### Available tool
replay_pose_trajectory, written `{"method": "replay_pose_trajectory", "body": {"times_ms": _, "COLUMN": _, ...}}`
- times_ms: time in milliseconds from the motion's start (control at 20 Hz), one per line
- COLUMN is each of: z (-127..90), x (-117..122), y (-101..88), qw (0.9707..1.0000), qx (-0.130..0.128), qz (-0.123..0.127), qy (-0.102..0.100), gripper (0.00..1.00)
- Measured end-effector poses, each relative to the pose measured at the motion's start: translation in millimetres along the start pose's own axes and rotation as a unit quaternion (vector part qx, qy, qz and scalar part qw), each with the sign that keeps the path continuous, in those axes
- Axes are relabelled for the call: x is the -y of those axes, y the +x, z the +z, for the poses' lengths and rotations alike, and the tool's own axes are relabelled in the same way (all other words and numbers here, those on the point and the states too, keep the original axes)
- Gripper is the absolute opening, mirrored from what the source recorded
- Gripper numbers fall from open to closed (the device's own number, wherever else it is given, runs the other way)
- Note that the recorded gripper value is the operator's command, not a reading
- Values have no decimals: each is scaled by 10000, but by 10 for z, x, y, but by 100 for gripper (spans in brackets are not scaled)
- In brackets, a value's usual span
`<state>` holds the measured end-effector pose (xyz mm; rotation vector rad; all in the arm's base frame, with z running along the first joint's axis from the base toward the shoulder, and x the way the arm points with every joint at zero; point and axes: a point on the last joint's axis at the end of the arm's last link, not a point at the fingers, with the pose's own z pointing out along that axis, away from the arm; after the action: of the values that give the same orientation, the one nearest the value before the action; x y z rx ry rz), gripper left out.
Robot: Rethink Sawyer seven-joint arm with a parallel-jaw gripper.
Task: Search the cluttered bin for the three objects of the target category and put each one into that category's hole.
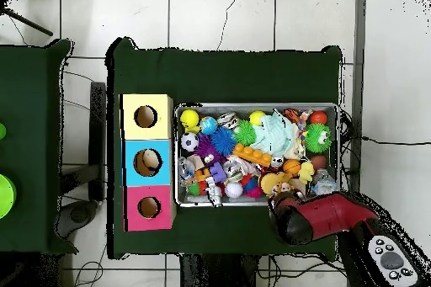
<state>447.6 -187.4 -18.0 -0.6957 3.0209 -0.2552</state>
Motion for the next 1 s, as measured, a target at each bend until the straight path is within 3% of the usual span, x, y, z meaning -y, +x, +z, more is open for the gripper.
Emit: {"method": "replay_pose_trajectory", "body": {"times_ms": 1000, "z": 38, "x": -59, "y": 118, "qw": 9977, "qx": 515, "qz": 111, "qy": 431, "gripper": 100}}
